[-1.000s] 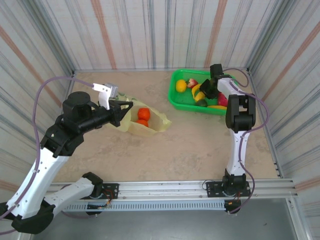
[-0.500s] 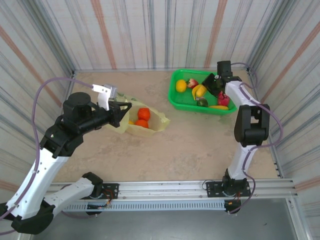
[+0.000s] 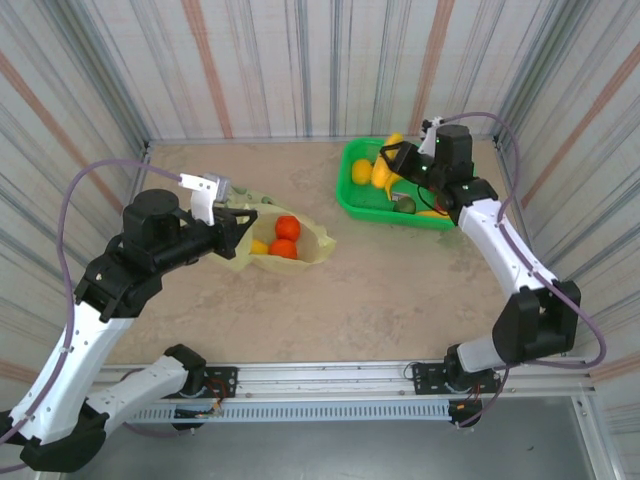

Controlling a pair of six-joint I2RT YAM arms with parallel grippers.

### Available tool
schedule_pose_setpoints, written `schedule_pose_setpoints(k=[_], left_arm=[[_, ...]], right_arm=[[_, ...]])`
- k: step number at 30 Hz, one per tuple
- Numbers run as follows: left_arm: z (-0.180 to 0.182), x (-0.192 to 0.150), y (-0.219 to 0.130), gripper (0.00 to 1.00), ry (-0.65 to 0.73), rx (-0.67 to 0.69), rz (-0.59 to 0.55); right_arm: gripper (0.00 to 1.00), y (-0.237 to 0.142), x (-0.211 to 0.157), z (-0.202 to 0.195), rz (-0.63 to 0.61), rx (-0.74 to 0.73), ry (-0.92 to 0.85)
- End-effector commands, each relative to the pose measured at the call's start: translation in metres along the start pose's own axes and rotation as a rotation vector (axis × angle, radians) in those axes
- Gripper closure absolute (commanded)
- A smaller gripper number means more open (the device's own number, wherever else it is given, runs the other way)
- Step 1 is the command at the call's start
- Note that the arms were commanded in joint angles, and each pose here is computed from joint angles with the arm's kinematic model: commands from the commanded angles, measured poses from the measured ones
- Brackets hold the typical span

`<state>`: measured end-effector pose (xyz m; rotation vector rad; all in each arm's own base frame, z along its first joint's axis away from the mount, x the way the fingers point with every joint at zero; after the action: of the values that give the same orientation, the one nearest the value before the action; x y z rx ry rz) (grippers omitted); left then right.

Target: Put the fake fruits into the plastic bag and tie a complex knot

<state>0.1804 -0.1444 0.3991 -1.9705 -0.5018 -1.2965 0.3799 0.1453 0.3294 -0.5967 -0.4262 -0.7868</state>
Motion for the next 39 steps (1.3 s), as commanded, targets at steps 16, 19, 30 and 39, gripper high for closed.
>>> schedule_pose_setpoints(k=[16,19,30,39], left_arm=[[0.002,0.01,-0.011,1.0,-0.007,0.04,-0.03],[0.001,0.012,-0.012,1.0,-0.01,0.04,-0.038],[0.0,0.013,-0.01,1.0,-0.017,0.026,-0.042],[-0.003,0.014,-0.004,1.0,-0.021,-0.01,-0.032]], right_arm=[[0.71,0.007,-0.155,0.15,-0.024,0.35,-0.444],[0.71,0.022,-0.175,0.151,-0.029,0.351,-0.487],[0.69,0.068,-0.243,0.121,0.037,0.377,-0.604],[0.65,0.102,-0.276,0.106,0.152,0.393,-0.782]])
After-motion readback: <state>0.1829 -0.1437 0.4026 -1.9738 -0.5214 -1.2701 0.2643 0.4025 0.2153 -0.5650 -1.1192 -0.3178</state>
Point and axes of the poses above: each hand's point on the last joint's axis, 136 mm out from that joint toward the fingers, its own y axis out along the fingers, its own z axis along the line the jaws close on, x = y × z, the point moved 5 cm from there along -y, back along the fingers, and after that the axes turned 8 degrees about y, right-handed, at the moved point
